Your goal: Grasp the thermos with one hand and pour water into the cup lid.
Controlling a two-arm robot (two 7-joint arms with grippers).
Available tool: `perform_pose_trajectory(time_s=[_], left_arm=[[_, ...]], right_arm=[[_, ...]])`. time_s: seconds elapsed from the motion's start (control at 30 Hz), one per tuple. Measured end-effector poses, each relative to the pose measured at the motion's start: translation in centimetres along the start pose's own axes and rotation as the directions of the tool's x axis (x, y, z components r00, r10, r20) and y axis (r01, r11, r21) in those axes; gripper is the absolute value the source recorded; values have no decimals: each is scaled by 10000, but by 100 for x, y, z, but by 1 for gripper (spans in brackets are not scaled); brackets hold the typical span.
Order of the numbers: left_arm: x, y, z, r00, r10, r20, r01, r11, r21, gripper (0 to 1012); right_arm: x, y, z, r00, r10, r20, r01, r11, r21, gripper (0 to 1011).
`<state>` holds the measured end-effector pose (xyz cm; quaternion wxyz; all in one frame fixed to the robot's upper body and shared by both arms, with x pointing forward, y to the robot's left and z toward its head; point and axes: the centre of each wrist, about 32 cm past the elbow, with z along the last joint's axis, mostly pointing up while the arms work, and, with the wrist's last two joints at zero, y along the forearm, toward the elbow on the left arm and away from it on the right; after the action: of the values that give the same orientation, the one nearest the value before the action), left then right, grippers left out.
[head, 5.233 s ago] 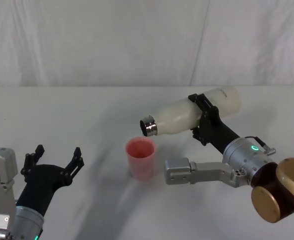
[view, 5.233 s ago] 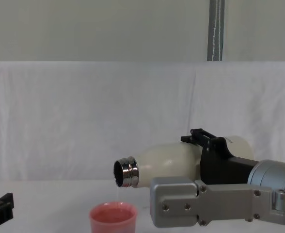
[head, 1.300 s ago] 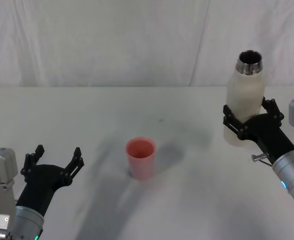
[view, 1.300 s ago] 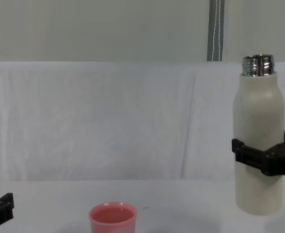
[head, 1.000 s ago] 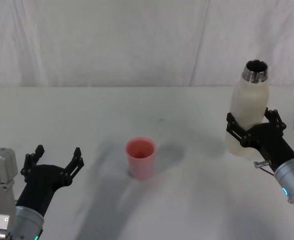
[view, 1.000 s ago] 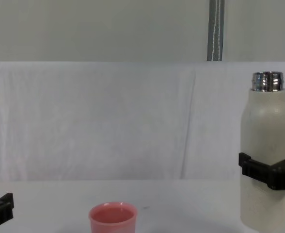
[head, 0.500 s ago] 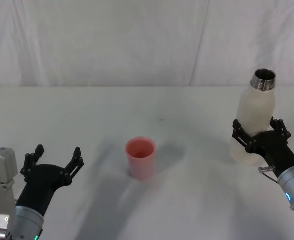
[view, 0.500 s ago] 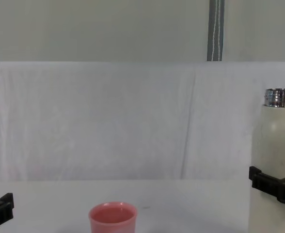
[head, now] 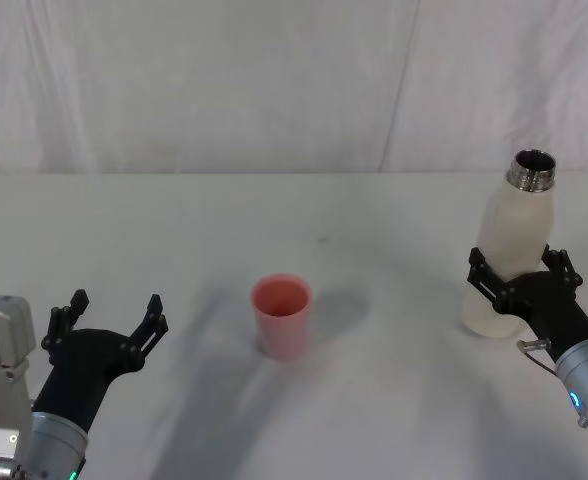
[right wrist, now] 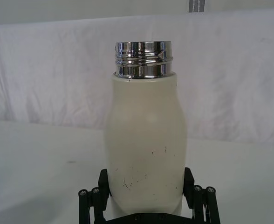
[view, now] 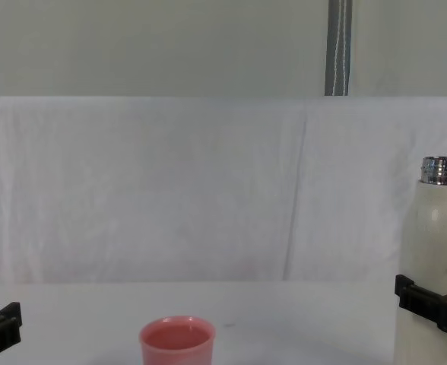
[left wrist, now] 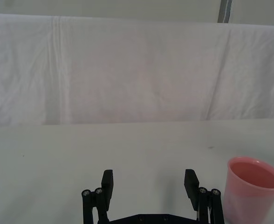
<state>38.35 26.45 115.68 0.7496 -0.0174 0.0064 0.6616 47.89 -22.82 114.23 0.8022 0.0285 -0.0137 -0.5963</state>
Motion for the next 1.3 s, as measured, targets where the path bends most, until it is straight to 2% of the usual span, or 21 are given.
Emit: perform_pose_trajectory(time_s=[1.3], left_arm=[[0, 0, 0, 10000, 0, 0, 0, 10000, 1, 1001]], right_arm=[[24, -4, -84, 9998, -76, -204, 78, 9999, 90, 950]])
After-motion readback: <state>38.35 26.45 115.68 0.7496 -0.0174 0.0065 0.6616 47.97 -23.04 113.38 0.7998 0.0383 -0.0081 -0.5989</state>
